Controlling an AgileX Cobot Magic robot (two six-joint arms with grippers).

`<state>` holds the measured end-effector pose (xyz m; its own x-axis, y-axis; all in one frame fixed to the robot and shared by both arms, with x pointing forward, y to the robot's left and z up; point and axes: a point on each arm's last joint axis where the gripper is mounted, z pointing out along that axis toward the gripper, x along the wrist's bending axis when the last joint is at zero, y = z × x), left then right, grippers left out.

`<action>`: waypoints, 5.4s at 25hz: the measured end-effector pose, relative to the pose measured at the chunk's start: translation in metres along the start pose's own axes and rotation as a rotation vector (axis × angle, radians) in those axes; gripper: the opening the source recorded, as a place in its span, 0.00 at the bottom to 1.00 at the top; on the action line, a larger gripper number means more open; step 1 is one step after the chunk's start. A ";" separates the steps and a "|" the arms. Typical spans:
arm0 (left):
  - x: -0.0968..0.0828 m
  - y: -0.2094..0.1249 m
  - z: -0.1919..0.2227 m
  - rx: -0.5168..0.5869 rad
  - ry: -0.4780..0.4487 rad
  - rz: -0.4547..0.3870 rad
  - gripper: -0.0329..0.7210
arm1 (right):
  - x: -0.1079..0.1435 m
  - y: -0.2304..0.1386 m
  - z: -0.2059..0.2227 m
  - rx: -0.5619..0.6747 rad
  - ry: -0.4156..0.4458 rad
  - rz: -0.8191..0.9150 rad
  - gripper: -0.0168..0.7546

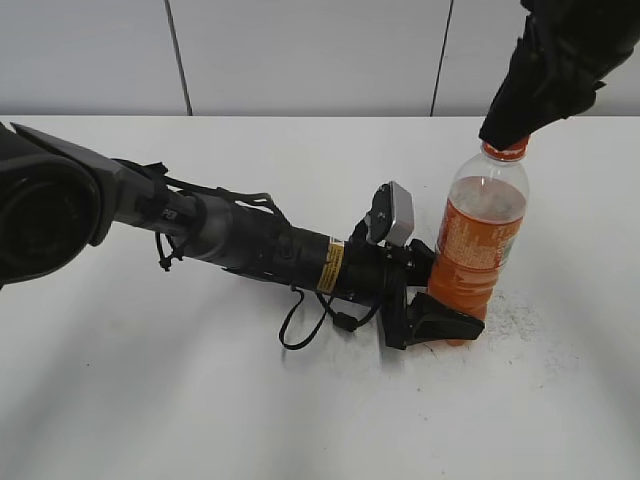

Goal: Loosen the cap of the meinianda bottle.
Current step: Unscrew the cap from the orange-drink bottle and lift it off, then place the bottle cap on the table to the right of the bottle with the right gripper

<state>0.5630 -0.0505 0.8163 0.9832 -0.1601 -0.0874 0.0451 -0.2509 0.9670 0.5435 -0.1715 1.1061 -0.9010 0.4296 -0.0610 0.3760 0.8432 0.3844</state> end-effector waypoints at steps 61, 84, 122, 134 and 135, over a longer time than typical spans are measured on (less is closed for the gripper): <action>0.000 0.000 0.000 0.004 -0.005 0.005 0.78 | -0.001 -0.001 0.002 0.009 -0.010 0.814 0.37; -0.001 0.000 0.000 0.005 -0.007 0.004 0.78 | 0.002 0.000 -0.003 -0.011 0.004 -0.054 0.37; -0.001 0.000 0.000 0.010 -0.014 0.009 0.78 | -0.020 -0.113 0.008 0.156 -0.142 0.848 0.37; -0.001 0.000 0.000 0.010 -0.015 0.010 0.78 | 0.004 -0.174 0.125 0.061 -0.225 1.001 0.37; -0.001 0.000 0.000 0.010 -0.015 0.010 0.78 | 0.002 -0.175 0.130 0.062 -0.227 1.006 0.37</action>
<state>0.5618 -0.0502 0.8167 0.9808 -0.1770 -0.0816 0.0337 -0.2583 0.9655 0.5040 -0.2763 0.9192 -0.1036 0.9907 0.0879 0.9493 0.0721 0.3060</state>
